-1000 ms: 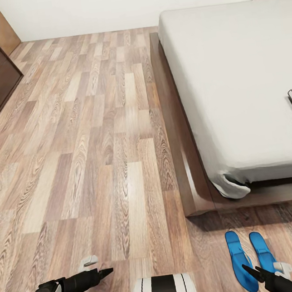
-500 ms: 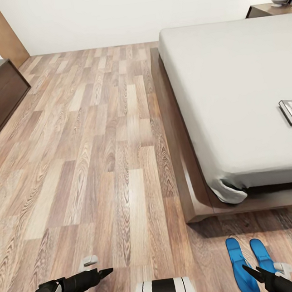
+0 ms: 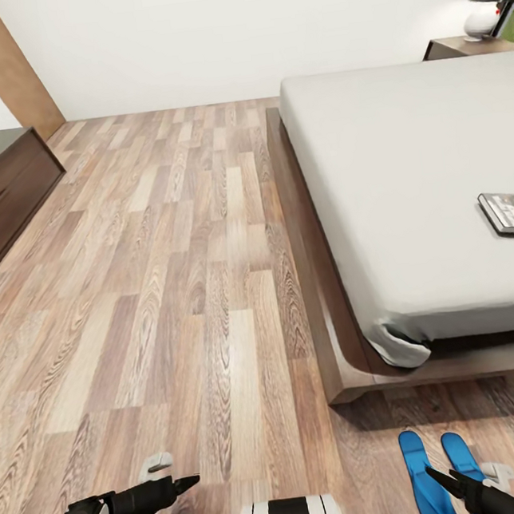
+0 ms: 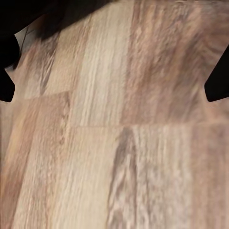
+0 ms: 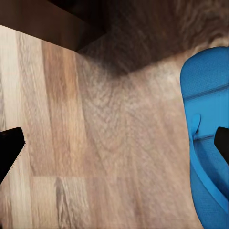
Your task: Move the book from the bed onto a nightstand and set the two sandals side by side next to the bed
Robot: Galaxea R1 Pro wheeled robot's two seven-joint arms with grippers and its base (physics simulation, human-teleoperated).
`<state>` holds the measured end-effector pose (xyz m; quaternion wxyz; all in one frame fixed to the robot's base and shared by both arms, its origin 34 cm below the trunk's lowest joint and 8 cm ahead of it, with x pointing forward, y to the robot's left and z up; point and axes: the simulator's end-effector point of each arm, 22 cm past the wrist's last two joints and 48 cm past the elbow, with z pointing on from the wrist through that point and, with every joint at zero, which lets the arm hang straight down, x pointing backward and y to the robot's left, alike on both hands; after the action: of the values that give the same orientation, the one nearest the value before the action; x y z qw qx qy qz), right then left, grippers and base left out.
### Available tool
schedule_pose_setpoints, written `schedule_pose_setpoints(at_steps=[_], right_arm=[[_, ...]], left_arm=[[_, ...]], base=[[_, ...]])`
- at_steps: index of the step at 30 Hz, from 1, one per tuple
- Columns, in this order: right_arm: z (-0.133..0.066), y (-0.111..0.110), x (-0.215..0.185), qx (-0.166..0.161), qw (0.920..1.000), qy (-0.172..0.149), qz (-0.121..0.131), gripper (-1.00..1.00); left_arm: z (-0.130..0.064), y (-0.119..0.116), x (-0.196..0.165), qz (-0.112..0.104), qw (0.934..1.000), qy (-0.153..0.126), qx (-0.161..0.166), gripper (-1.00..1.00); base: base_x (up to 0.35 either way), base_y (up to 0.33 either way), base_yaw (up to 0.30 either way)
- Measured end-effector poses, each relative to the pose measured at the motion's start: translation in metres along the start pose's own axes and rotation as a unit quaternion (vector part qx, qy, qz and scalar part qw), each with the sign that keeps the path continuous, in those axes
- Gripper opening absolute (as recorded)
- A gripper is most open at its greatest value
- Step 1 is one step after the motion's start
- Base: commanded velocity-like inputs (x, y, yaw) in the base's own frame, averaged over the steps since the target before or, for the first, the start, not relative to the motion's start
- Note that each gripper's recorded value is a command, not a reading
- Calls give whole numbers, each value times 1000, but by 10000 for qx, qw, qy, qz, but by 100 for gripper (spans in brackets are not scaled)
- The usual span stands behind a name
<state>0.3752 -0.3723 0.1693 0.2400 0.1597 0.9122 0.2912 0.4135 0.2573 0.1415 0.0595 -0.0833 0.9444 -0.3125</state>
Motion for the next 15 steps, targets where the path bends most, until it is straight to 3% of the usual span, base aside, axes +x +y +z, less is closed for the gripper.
schedule_pose_setpoints(at_steps=[3,7,11,14,15], right_arm=[[0,3,-2,-15,10000,-32,-7,100],[-4,3,-2,33,10000,-42,5,100],[-4,-10,-2,411,9991,-56,-6,100],[5,-10,4,632,9980,-58,34,100],[8,-10,6,723,9974,-57,47,100]], left_arm=[[-1,1,9,-59,10000,39,-10,100],[5,-9,9,91,9998,-138,63,100],[12,-26,6,216,9992,-288,182,100],[14,-22,10,191,9994,-283,-6,100],[15,-16,12,174,9992,-278,-211,100]], base=[[0,0,0],[0,0,0],[0,0,0],[0,0,0],[0,0,0]])
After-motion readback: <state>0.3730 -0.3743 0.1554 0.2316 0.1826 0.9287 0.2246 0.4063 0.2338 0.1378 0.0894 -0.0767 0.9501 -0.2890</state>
